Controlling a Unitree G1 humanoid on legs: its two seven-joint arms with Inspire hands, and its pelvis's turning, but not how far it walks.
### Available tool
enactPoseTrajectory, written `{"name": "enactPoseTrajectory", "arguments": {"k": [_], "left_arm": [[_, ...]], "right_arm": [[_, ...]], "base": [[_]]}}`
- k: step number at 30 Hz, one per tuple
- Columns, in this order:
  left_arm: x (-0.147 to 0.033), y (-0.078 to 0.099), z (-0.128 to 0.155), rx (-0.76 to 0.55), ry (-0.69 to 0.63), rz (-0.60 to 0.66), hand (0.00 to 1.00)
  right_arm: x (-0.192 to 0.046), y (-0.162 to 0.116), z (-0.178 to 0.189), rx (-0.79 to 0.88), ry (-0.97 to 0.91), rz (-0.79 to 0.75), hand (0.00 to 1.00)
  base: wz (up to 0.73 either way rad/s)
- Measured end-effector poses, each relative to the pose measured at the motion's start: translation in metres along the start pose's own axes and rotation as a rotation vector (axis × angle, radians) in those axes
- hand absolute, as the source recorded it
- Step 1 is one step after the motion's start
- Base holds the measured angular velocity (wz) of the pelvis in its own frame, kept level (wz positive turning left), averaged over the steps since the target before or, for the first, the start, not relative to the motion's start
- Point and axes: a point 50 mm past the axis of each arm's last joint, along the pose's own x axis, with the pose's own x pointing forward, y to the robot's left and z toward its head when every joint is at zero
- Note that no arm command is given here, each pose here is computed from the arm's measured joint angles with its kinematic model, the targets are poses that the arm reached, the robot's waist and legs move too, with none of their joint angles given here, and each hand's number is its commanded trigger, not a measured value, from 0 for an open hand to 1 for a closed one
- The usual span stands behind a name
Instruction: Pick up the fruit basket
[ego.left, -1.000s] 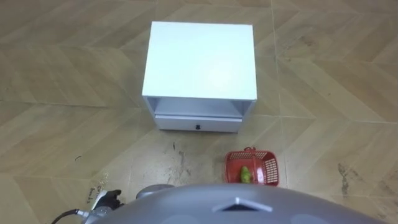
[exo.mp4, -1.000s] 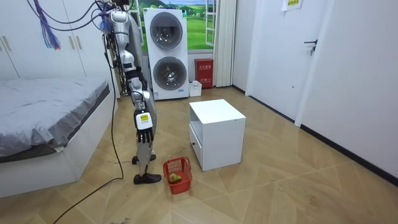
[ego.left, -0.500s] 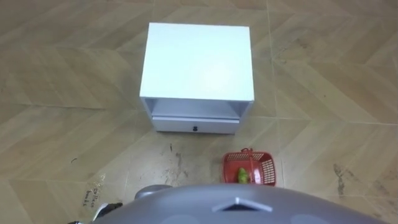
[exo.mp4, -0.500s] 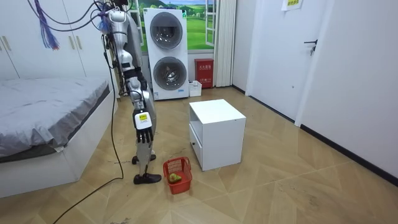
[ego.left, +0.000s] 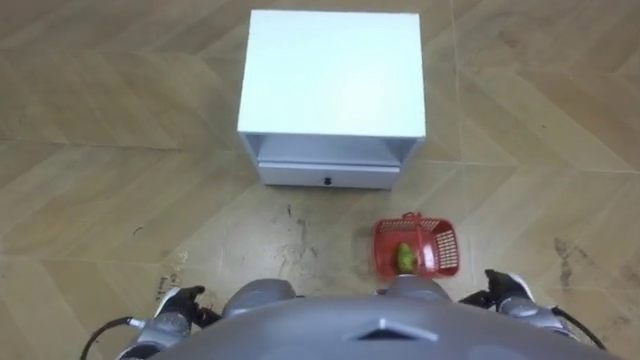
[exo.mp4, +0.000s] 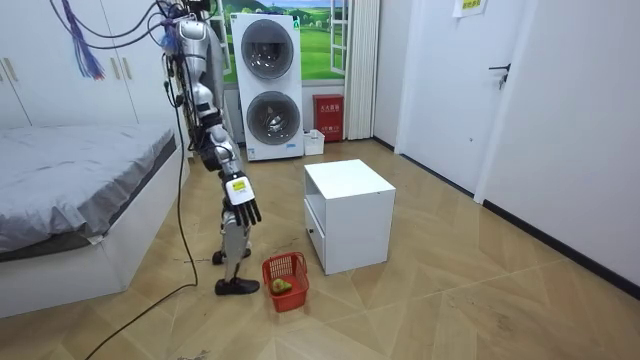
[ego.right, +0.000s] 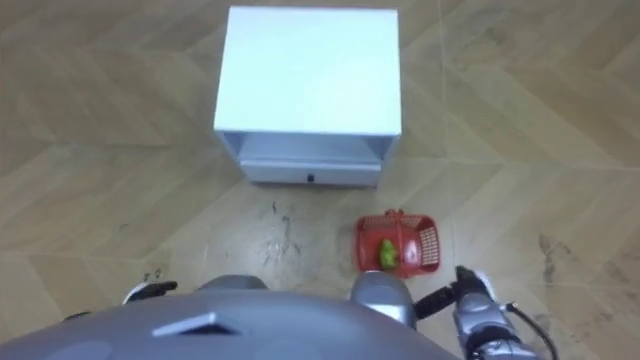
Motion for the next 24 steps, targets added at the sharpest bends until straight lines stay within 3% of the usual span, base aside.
{"name": "enactPoseTrajectory", "arguments": {"k": [7,11,15,20,24], "left_arm": [[-0.001,0.018,-0.016,-0.025,0.011,0.052,0.0],[-0.003,0.022,-0.028,-0.081,0.04,0.063,0.0],[0.0,0.034,0.0,-0.155,-0.033,0.106,0.0],[0.002,0.047,0.026,-0.222,-0.097,0.155,0.0],[0.002,0.049,0.014,-0.254,-0.049,0.167,0.0]], "right_arm": [[0.0,-0.006,0.019,0.097,-0.078,-0.022,0.0],[-0.001,-0.009,0.067,0.17,-0.233,-0.009,0.0],[-0.008,-0.016,0.121,0.223,-0.378,-0.01,0.0],[-0.021,-0.025,0.154,0.288,-0.507,-0.056,0.0],[-0.034,-0.033,0.173,0.338,-0.621,-0.096,0.0]], "base": [[0.01],[-0.19],[-0.12],[-0.14],[0.02]]}}
